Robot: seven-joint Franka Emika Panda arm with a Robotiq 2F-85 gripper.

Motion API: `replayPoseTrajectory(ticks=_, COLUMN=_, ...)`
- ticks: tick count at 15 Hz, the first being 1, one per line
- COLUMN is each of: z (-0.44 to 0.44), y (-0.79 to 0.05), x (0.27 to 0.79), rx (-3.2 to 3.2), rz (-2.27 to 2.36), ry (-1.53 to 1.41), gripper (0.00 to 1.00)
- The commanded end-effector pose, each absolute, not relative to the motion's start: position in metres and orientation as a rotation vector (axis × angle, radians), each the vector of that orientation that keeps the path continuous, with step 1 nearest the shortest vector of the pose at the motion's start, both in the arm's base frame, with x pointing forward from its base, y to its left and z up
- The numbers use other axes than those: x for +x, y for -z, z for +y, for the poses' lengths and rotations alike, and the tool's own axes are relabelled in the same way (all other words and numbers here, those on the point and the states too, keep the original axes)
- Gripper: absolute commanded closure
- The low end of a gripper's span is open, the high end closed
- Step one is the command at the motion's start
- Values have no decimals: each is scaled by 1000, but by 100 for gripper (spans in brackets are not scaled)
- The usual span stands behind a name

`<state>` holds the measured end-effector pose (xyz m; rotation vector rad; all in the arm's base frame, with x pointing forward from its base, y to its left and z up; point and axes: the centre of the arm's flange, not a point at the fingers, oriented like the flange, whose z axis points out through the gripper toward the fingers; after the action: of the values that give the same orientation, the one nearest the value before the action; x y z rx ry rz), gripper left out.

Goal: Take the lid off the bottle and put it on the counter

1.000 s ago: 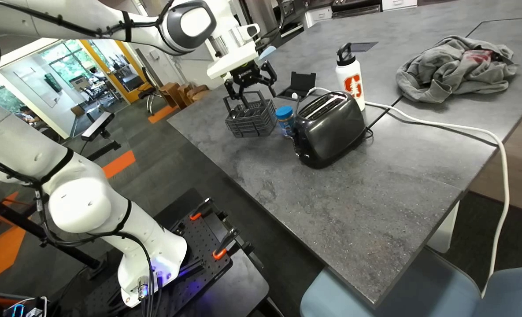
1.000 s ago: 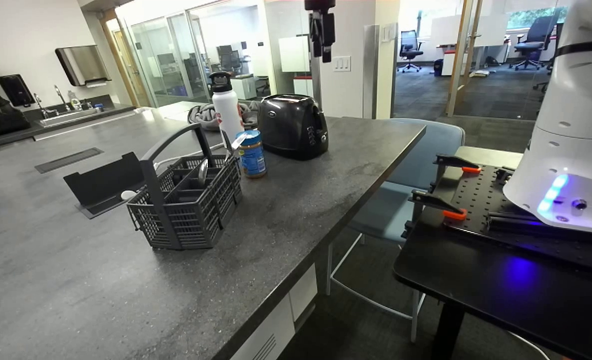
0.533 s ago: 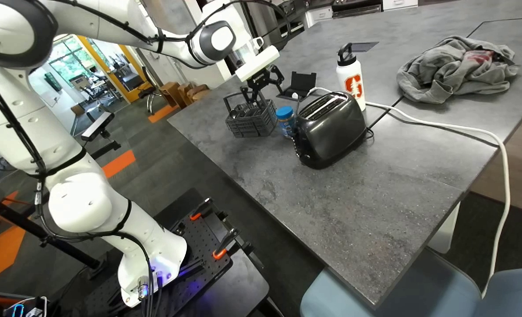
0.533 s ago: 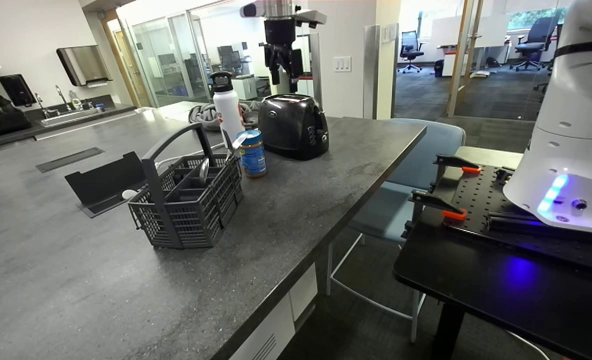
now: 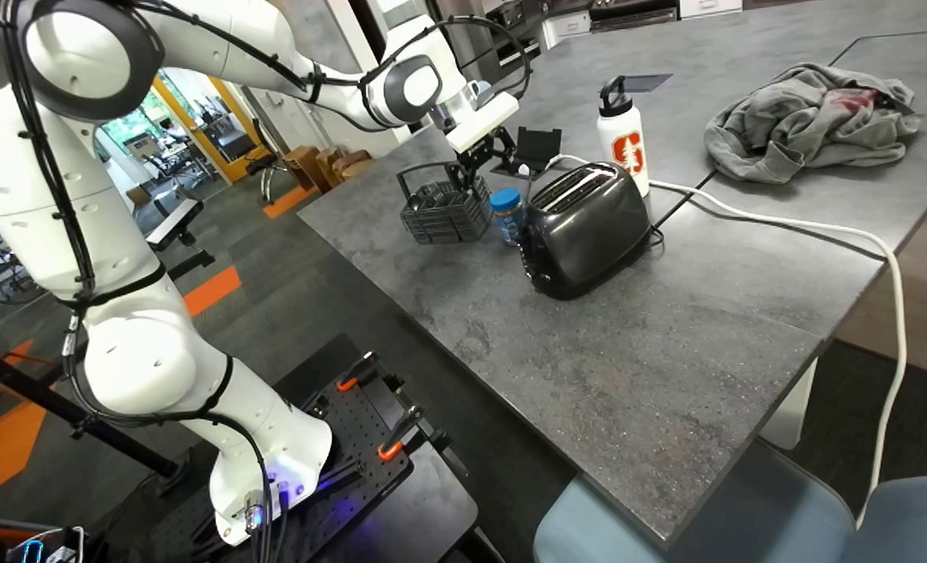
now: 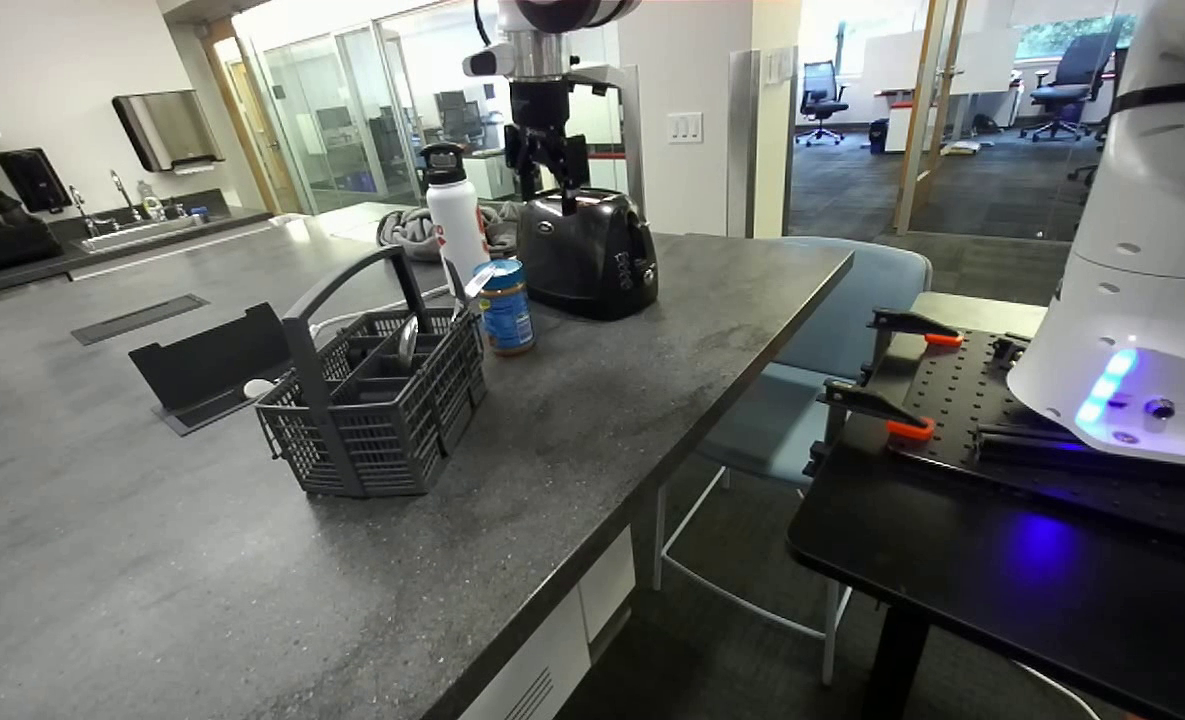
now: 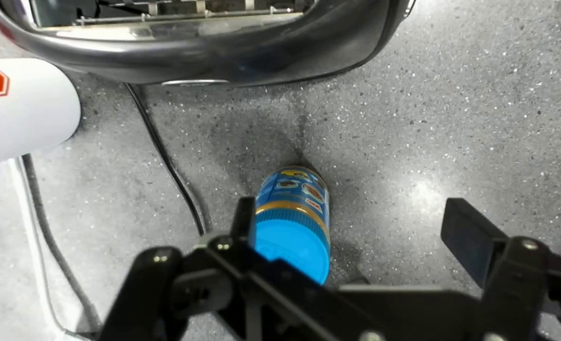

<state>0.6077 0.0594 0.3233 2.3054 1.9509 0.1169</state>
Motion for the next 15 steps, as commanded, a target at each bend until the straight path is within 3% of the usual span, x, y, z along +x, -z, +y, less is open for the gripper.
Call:
replayPoseTrajectory(ticks=1, z=59, y=-324, x=608, rx=2305, rz=1950, ry=-119, gripper=0)
replayPoseTrajectory(ticks=15, z=84, y=-287, x=662, rx=2239, rz=2050, ry=-84, gripper=0)
